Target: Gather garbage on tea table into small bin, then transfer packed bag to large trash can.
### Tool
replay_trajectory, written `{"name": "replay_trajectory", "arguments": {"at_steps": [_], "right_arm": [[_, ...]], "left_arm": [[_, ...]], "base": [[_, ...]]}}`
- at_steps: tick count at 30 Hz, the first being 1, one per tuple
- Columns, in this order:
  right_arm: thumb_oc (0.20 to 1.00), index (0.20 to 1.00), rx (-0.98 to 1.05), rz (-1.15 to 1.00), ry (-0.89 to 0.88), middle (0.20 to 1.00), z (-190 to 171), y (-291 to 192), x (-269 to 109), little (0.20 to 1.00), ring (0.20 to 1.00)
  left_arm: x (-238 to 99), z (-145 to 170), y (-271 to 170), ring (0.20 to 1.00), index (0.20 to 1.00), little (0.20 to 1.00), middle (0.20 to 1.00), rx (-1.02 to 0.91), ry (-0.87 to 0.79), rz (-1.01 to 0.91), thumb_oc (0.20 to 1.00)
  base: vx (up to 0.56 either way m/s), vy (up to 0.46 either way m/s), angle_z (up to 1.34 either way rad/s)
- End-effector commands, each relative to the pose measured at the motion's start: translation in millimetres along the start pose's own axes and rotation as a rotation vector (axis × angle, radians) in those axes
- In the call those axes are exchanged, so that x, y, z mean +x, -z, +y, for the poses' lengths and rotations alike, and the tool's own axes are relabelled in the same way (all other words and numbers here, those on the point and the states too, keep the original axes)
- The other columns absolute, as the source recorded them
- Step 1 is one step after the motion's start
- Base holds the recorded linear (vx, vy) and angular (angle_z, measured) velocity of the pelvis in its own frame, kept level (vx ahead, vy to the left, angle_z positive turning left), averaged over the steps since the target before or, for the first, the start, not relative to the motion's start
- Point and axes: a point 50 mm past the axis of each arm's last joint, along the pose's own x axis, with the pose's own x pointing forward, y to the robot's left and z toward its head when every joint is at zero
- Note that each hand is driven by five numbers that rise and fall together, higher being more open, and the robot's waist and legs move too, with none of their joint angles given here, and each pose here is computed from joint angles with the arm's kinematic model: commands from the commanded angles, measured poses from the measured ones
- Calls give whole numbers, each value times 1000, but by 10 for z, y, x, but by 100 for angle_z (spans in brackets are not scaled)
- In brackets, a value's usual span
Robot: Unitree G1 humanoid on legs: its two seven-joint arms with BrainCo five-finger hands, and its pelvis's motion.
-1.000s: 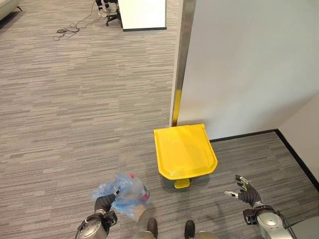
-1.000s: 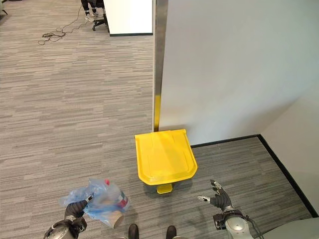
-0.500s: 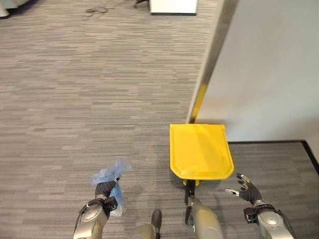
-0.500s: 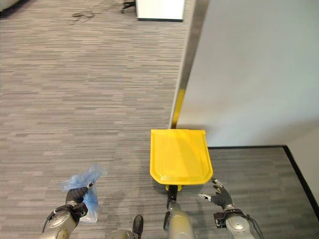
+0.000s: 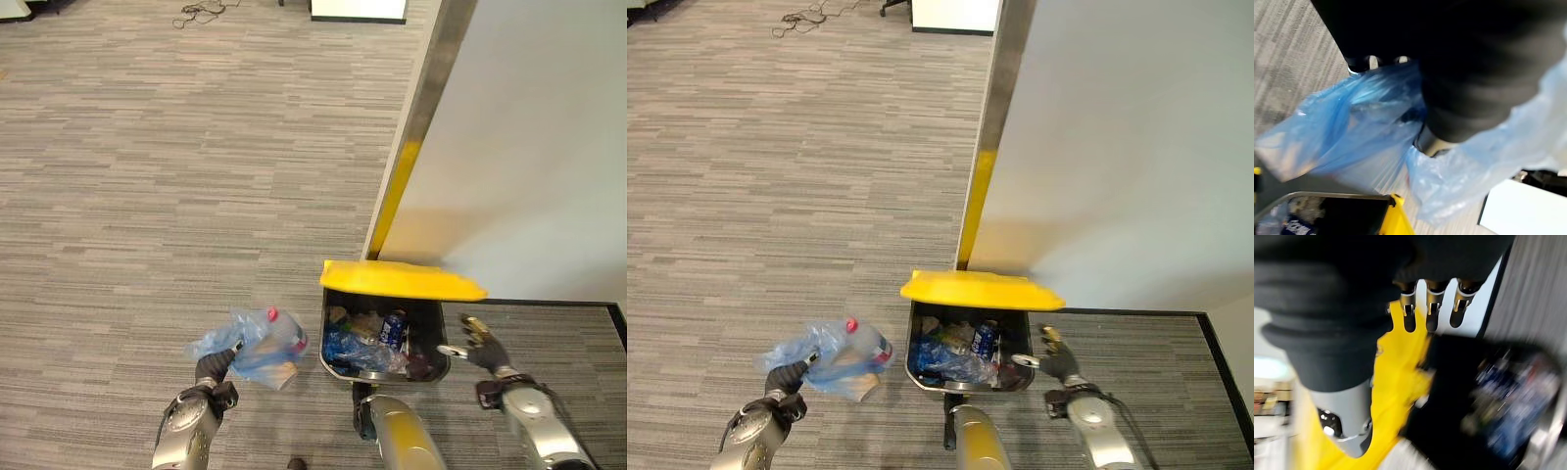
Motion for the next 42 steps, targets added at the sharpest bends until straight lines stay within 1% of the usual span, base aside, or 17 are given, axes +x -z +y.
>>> {"name": "replay_trajectory", "arguments": {"at_steps": [1,3,4,5,6,7,8,11,14,19,20,22,25,26,36,39,42], "right_arm": [[1000,1000,59,-111,-45,1000,88,-255,87,1000,1000],[1000,1000,61,-157,-119,1000,278,-413,178,1000,1000],[1000,1000,53,-215,-171,1000,428,-639,295,1000,1000],[1000,1000,54,-249,-186,1000,494,-780,365,1000,1000],[1000,1000,54,-250,-186,1000,494,-784,368,1000,1000],[1000,1000,50,-284,-196,1000,540,-936,436,1000,1000],[1000,1000,30,-352,-206,1000,643,-1286,579,1000,1000],[1000,1000,-36,-424,-184,1000,648,-1715,715,1000,1000],[1000,1000,-112,-456,-122,1000,442,-2004,797,1000,1000],[1000,1000,-212,-449,-35,1000,135,-2176,852,1000,1000],[1000,1000,-212,-449,-35,1000,133,-2177,852,1000,1000],[1000,1000,-252,-436,4,1000,-9,-2193,856,1000,1000],[1000,1000,-253,-452,37,1000,-99,-2265,849,1000,1000],[1000,1000,-275,-459,55,1000,-158,-2314,843,1000,1000],[1000,1000,-351,-500,89,1000,-299,-2501,783,1000,1000],[1000,1000,-343,-501,100,1000,-333,-2502,776,1000,1000],[1000,1000,-346,-514,109,1000,-357,-2551,759,1000,1000]], "left_arm": [[29,-39,-263,200,200,200,200,41,48,-133,200],[49,-108,-257,200,200,200,200,50,75,-128,200],[88,-185,-284,200,200,200,200,60,102,-135,200],[114,-233,-320,200,200,200,200,68,117,-145,200],[116,-233,-323,200,200,200,200,67,117,-147,200],[141,-276,-362,200,200,200,200,69,130,-159,200],[190,-393,-474,200,200,200,200,75,172,-196,200],[231,-575,-647,200,200,200,200,83,247,-255,200],[259,-714,-847,200,200,200,200,113,312,-319,200],[246,-1040,-1059,200,200,200,200,167,451,-389,200],[246,-1042,-1060,200,200,200,200,167,451,-389,200],[181,-1286,-1177,200,200,200,200,218,552,-445,200],[122,-1553,-1293,200,200,200,200,253,644,-499,200],[97,-1714,-1381,200,200,200,200,269,689,-535,200],[46,-2148,-1827,200,200,200,200,340,738,-691,200],[59,-2225,-1837,200,200,200,200,346,748,-683,200],[148,-2208,-1759,200,200,200,200,405,721,-640,200]], "base": [[-26,36,-14],[-13,35,2],[-13,26,5],[-13,17,5],[-20,8,8],[-54,12,17],[-62,9,16],[-60,-26,15],[-37,-53,32],[-20,-57,13],[-19,-36,1],[-17,-16,0],[-42,-10,-3],[-38,2,-9],[-2,24,-17],[0,0,0],[0,0,0]]}}
